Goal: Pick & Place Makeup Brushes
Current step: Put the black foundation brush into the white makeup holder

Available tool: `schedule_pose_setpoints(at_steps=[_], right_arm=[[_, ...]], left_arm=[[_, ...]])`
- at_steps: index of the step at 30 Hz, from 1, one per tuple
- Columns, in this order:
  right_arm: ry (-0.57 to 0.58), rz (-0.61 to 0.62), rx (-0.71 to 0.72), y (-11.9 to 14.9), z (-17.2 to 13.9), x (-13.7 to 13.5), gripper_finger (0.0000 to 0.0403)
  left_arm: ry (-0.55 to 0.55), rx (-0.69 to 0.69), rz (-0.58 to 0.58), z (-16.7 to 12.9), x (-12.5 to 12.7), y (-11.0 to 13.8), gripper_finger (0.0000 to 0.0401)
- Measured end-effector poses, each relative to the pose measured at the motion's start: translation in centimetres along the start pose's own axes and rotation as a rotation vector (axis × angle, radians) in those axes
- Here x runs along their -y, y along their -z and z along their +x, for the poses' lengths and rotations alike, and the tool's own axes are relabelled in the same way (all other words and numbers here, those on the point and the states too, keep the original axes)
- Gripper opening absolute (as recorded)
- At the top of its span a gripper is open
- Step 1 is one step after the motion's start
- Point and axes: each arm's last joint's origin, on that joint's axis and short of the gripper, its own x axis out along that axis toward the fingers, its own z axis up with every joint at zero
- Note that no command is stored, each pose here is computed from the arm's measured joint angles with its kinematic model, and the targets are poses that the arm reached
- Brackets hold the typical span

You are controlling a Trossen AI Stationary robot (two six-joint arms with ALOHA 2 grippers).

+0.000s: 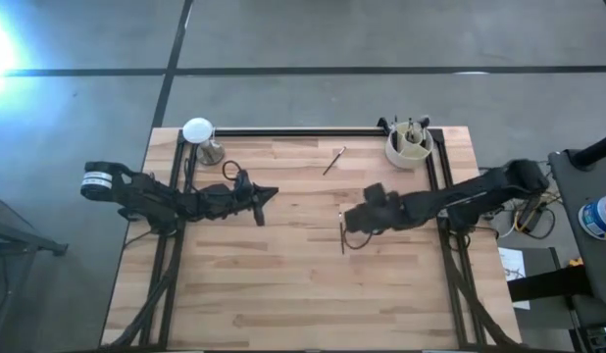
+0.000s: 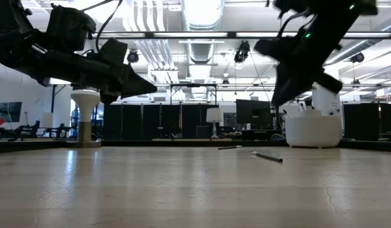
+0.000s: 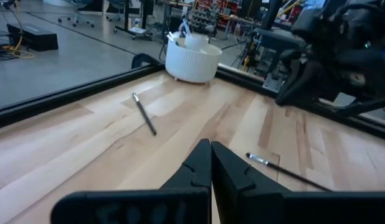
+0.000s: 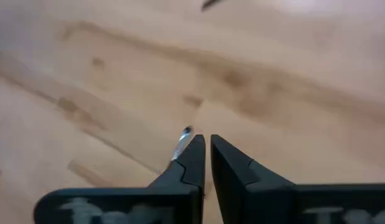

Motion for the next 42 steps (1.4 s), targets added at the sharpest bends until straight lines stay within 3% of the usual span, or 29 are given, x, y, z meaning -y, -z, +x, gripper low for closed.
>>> schedule_pose_setpoints(at_steps=[4,12,17,21,27,42], right_arm=[[-0.037,0.015,-0.087,0.9,2.1,-1.5,0.0048],[-0.004,0.057,-0.179,0.6,5.1,-3.9,0.0114],[0.111,0.050,-0.231,0.3,6.7,-4.6,0.0133],[0.216,0.012,-0.262,0.2,7.3,-5.2,0.0131],[0.238,-0.003,-0.267,0.0,8.6,-6.3,0.0112],[0.286,-0.054,-0.298,0.3,10.7,-5.8,0.0079]], left_arm=[[-0.006,-0.018,0.007,-0.3,-0.3,0.5,0.0003],[-0.010,-0.030,0.012,-0.6,-0.4,0.8,0.0003],[-0.012,-0.035,0.021,-0.7,-0.5,0.9,0.0003],[-0.012,-0.035,0.022,-0.7,-0.5,1.0,0.0003],[-0.012,-0.035,0.022,-0.7,-0.5,1.0,0.0003],[-0.012,-0.036,0.021,-0.7,-0.5,1.0,0.0003]])
